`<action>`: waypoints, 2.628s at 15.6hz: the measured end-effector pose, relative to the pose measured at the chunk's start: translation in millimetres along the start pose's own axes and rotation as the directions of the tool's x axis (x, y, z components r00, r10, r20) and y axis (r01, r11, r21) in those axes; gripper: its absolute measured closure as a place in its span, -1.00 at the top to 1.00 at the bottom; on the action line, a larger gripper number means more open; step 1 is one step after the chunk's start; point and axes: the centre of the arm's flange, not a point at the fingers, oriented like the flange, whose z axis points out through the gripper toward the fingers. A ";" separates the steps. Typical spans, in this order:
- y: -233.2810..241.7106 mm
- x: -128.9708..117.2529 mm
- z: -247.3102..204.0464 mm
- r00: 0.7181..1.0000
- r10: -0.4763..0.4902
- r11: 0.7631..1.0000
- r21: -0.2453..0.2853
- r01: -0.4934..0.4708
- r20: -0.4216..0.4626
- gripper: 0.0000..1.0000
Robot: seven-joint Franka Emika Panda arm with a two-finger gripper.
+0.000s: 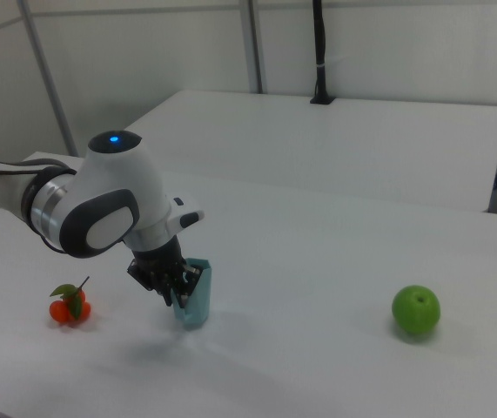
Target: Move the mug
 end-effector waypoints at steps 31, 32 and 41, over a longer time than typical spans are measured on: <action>-76.2 78.6 -203.0 0.931 0.335 0.940 0.017 -0.341 0.146 1.00; -82.8 80.3 -212.4 0.921 0.360 0.931 0.012 -0.366 0.147 1.00; -80.1 123.8 -232.2 0.940 0.340 0.940 0.034 -0.340 -0.026 1.00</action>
